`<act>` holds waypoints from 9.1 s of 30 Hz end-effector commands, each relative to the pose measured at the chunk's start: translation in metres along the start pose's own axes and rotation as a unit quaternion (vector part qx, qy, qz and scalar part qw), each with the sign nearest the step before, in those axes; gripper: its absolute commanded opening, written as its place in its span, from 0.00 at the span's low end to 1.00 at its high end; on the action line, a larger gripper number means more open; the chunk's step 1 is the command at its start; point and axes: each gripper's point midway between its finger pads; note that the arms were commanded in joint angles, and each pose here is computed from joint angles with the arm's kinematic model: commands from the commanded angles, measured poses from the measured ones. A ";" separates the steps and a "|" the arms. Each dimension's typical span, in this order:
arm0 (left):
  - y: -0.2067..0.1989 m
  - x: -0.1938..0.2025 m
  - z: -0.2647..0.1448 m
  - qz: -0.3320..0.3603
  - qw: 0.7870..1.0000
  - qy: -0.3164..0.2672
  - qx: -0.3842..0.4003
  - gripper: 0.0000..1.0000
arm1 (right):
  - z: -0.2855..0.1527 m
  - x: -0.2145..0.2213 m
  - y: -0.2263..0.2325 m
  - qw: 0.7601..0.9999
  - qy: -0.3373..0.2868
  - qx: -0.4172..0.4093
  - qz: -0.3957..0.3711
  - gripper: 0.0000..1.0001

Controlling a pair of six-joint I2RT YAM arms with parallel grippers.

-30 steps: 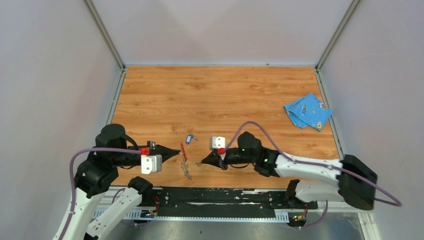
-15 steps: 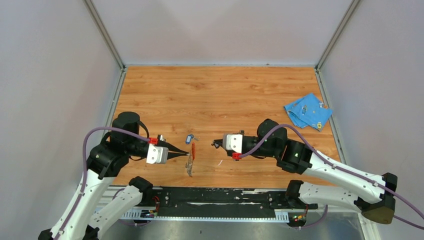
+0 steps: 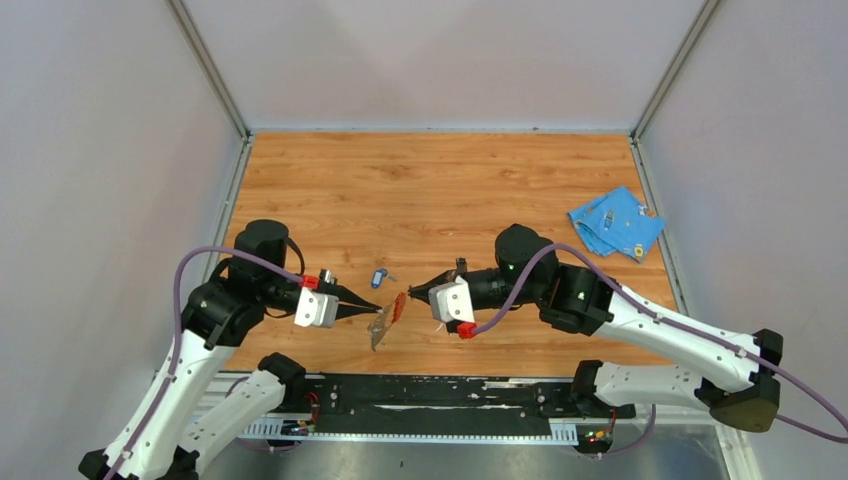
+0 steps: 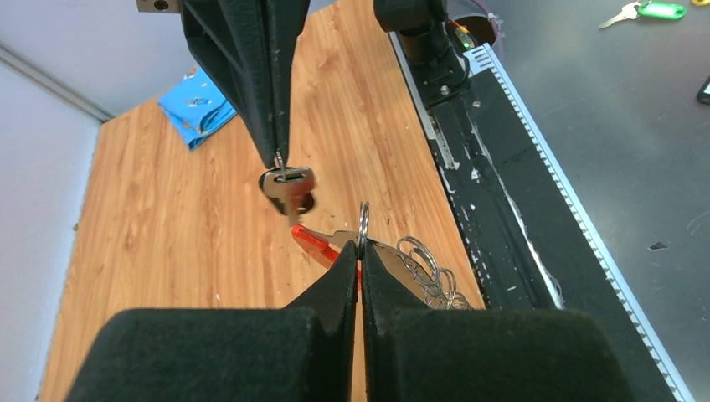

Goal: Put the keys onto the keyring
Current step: Insert the key onto the keyring, then adjust the key on the keyring.

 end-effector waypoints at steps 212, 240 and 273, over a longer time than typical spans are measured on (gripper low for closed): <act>-0.006 -0.002 -0.009 0.026 0.999 0.017 -0.033 0.00 | 0.065 -0.011 -0.001 0.992 0.062 -0.106 0.021 0.34; -0.001 0.005 -0.009 -0.052 0.997 0.035 -0.048 0.00 | 0.019 -0.020 -0.071 0.990 0.116 -0.003 0.075 0.48; 0.044 -0.003 -0.018 -0.102 0.976 0.004 -0.191 0.00 | 0.043 -0.036 -0.044 0.981 0.047 -0.054 0.181 0.33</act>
Point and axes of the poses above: each gripper's point midway between its finger pads, its own z axis out along the fingers, its own y axis along the line the jaws close on, x = y × z
